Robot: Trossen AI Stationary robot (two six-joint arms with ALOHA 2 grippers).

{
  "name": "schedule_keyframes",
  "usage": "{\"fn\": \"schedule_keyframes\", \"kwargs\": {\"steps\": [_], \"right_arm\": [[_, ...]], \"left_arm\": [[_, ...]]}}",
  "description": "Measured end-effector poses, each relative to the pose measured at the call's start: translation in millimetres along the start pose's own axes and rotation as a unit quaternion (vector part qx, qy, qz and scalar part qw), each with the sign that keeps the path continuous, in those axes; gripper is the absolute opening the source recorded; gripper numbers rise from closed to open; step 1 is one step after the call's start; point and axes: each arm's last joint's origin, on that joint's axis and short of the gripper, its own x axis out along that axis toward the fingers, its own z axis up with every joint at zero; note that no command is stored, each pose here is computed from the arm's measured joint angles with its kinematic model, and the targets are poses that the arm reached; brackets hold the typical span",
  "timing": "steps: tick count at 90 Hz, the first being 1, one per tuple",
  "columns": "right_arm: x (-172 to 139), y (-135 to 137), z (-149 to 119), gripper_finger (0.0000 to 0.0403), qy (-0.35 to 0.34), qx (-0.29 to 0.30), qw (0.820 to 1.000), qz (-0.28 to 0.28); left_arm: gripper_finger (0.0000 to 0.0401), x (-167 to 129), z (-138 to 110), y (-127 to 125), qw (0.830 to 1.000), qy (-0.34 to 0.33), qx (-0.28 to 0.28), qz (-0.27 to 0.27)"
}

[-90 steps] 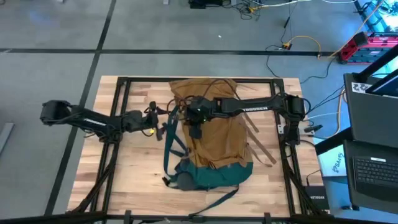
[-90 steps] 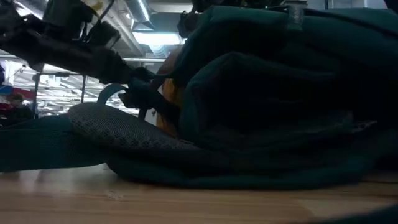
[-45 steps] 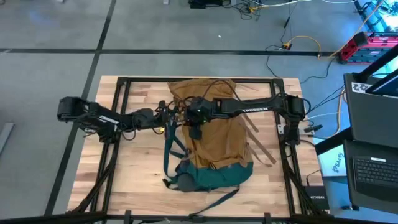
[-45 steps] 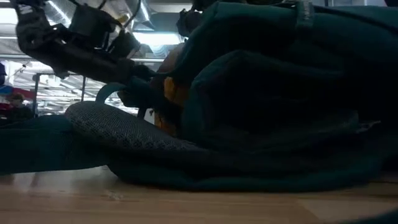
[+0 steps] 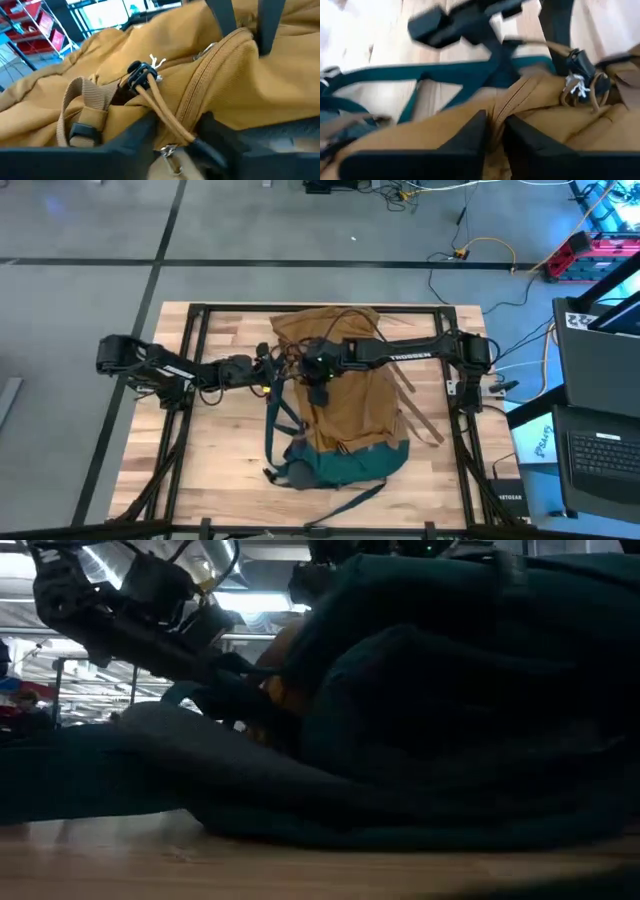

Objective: Unpack backpack
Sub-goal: Open the brown backpack

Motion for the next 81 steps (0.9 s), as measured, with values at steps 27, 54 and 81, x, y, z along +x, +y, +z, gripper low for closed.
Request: {"fn": "schedule_keyframes", "kwargs": {"steps": [27, 54, 81], "right_arm": [[0.3, 16.2, -13.8, 0.0137, 0.073, -0.008, 0.997, 0.012], [1.0, 24.6, -18.4, 0.0149, 0.095, -0.024, 0.995, -0.015], [2.2, 22.1, -16.7, 0.0150, 0.085, -0.035, 0.995, -0.043]], "left_arm": [[0.0012, -0.2, -6.6, -1.0, 0.999, 0.035, 0.017, 0.003], [0.0002, -1.8, -13.3, -6.7, 0.996, 0.069, 0.044, -0.023], [0.0001, -6.0, -22.9, -17.0, 0.988, 0.116, 0.072, -0.072]]}}
